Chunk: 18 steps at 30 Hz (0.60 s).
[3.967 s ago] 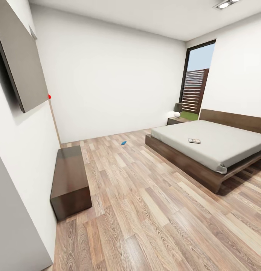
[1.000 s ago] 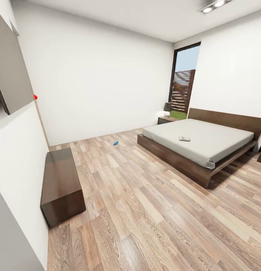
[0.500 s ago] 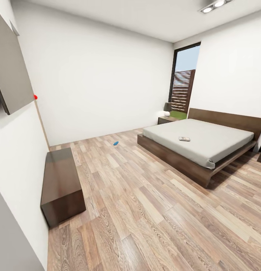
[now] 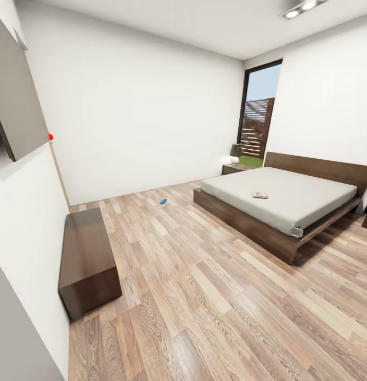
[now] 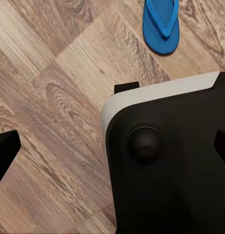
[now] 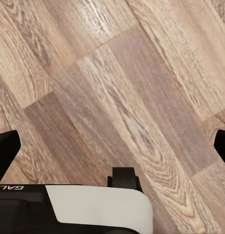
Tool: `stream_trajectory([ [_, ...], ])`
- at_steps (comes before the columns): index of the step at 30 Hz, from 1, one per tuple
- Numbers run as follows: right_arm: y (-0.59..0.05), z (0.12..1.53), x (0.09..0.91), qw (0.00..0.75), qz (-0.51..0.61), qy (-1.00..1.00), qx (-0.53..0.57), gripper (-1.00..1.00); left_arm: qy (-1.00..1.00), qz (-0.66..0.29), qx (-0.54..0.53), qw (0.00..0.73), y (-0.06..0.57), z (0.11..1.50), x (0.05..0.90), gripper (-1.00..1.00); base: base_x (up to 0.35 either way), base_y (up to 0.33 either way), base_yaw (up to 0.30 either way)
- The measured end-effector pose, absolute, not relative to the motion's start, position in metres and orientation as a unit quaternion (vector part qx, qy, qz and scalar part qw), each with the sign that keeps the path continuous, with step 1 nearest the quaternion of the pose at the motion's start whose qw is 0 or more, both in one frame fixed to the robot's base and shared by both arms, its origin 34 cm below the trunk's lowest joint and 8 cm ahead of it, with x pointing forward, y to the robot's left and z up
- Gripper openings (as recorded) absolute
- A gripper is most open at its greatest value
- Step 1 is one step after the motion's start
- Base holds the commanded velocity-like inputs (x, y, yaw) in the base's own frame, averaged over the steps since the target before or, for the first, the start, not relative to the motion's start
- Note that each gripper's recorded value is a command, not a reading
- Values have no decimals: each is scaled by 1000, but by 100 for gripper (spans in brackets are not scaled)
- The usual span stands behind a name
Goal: In the bedroom, move the book from the bed onto either nightstand, and place the two sandals side by side next to the bed.
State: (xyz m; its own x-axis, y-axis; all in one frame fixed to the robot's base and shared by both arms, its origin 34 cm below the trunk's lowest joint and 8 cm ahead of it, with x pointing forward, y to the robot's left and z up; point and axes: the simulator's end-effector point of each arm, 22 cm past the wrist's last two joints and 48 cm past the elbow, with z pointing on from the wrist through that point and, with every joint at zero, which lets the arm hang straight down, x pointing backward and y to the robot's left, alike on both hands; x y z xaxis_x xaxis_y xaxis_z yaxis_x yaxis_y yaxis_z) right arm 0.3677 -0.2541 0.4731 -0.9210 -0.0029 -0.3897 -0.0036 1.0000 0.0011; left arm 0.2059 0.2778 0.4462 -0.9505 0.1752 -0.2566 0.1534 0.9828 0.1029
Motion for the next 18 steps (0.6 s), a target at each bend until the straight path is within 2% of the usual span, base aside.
stream_trajectory([
  [10, -254, 473, 367, 198, 1, 980, -2, 100, 987, 41, 83, 133, 278, 446, 206, 100, 0, 13, -125],
  [18, -254, 473, 368, 199, 1, 980, -2, 100, 987, 41, 83, 133, 278, 446, 206, 100, 0, 3, -55],
])
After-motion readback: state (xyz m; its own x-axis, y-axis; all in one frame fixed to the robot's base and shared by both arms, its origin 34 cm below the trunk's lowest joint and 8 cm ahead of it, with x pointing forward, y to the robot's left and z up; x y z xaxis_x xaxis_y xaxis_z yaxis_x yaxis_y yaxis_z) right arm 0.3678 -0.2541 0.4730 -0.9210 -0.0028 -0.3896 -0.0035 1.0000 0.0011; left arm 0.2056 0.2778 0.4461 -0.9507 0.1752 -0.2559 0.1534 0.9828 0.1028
